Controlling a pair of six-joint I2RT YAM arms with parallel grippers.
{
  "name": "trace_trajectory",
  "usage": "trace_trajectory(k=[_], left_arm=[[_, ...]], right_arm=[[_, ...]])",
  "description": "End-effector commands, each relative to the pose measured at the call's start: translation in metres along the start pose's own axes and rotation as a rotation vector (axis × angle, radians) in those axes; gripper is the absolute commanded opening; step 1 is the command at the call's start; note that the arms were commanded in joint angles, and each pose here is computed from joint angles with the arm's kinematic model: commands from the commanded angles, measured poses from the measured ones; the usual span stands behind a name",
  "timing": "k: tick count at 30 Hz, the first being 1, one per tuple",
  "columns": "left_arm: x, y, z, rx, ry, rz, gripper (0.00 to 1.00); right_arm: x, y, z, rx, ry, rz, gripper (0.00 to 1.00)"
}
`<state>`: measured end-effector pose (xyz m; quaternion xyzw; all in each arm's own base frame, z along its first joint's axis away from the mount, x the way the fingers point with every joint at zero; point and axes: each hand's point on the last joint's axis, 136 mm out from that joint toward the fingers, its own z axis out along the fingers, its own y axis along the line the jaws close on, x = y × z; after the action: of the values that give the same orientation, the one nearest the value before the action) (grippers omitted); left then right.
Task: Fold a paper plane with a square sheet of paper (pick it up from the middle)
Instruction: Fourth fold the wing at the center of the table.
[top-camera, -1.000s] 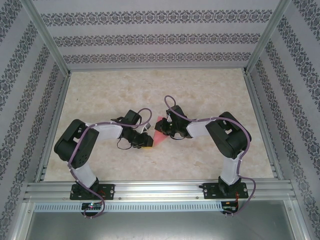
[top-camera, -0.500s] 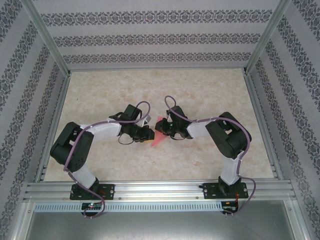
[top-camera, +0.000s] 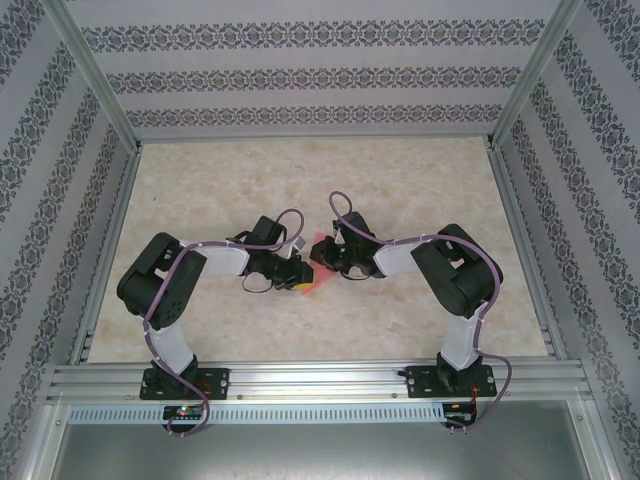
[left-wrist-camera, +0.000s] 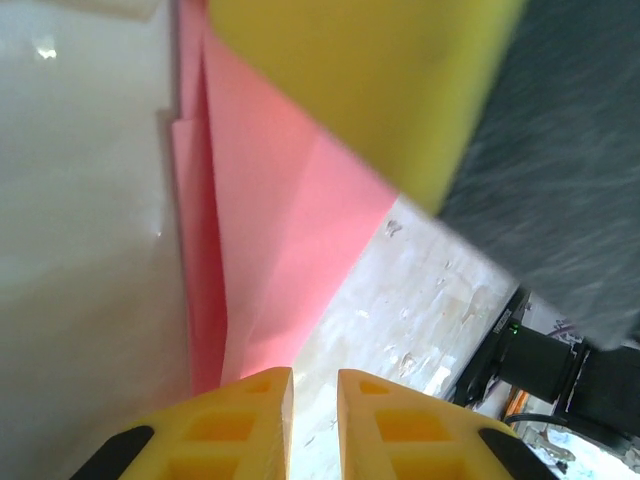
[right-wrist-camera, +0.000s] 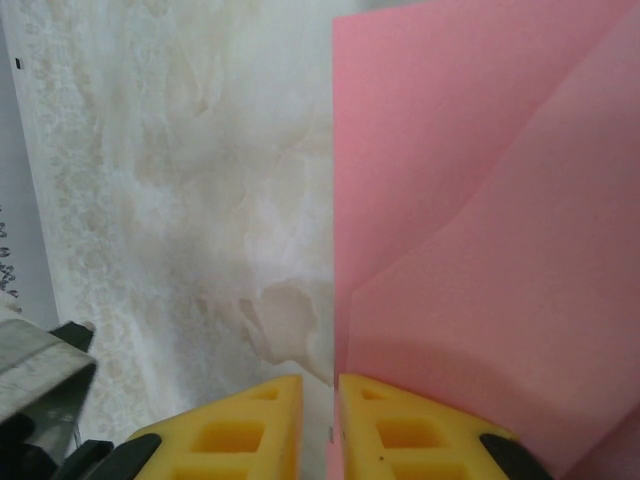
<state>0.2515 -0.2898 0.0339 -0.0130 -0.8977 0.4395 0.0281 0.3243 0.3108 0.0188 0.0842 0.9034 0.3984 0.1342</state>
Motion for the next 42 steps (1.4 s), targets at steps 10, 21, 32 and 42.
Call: trace_trajectory(k=[10,21,32,42], left_arm=[[0.013,-0.011,0.008,0.135,0.078,0.045,0.24],[-0.015,-0.015,-0.025,0.081,-0.117,0.036,0.22],[-0.017,-0.026,-0.016,0.216,-0.052,0.043,0.23],[-0.008,0.002,0.005,0.185,-0.002,-0.029,0.23]], right_arm=[[0.031,-0.057,0.004,0.182,0.059,0.037,0.19],[0.035,-0.06,0.003,0.186,0.062,0.018,0.17],[0.035,-0.062,0.003,0.191,0.062,0.019,0.17],[0.035,-0.062,0.003,0.192,0.062,0.02,0.17]])
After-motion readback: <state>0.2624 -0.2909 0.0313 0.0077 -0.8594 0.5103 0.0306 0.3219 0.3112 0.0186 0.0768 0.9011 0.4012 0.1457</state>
